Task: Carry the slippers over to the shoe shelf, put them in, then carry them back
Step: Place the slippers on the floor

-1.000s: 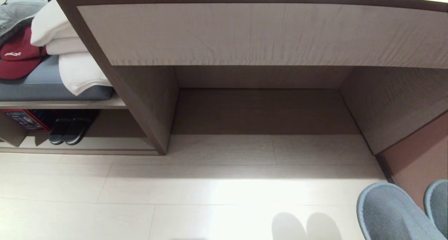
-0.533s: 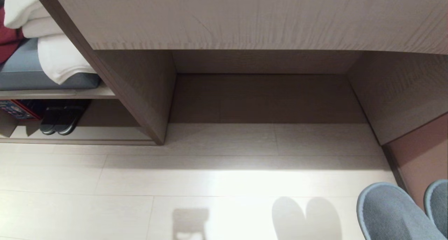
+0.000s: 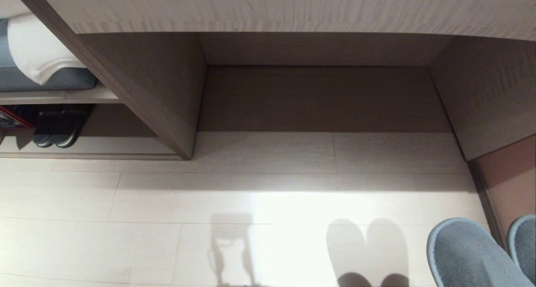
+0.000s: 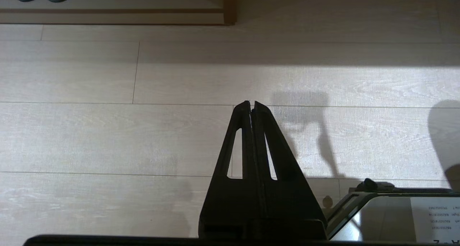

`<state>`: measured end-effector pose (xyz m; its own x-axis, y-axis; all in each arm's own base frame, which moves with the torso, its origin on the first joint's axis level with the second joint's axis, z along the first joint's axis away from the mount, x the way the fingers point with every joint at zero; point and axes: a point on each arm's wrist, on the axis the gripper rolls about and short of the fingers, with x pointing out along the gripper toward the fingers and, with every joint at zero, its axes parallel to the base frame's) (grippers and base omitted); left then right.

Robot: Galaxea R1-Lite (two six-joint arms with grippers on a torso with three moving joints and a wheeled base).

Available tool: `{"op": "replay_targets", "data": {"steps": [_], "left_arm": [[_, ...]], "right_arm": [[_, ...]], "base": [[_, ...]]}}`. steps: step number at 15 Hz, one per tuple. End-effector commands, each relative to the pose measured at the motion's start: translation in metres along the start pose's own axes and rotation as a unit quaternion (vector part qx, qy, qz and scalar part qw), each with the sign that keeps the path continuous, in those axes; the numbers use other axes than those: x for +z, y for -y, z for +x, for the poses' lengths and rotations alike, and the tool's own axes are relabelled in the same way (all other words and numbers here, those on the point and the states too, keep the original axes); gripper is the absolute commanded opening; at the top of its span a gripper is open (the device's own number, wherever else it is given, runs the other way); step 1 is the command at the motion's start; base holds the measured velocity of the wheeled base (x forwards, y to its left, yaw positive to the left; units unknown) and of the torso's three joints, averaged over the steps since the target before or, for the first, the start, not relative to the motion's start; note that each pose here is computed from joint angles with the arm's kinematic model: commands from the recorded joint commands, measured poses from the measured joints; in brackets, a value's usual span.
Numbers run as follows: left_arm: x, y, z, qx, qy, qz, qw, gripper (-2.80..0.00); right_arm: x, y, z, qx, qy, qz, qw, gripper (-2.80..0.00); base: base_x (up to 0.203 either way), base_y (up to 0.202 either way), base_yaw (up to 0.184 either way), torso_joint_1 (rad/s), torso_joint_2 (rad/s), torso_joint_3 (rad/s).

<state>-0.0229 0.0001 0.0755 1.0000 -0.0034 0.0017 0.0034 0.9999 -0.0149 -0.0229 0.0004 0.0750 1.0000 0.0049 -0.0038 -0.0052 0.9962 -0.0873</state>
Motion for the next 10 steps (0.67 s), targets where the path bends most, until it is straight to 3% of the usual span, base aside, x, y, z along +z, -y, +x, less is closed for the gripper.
{"op": "replay_targets", "data": {"steps": [1,10], "left_arm": [[-0.0003,0.0,0.0002,0.0,-0.001,0.0,1.0,-2.8],[-0.0003,0.0,0.0002,0.0,-0.001,0.0,1.0,-2.8]], "right_arm": [[-0.0001,0.0,0.0001,0.0,-0.001,0.0,1.0,-2.8],[-0.0001,0.0,0.0001,-0.001,-0.001,0.002,1.0,-2.8]], "base": [[0.0,0.0,0.0,-0.001,0.0,-0.19],[0.0,0.0,0.0,0.004,0.0,-0.197]]}}
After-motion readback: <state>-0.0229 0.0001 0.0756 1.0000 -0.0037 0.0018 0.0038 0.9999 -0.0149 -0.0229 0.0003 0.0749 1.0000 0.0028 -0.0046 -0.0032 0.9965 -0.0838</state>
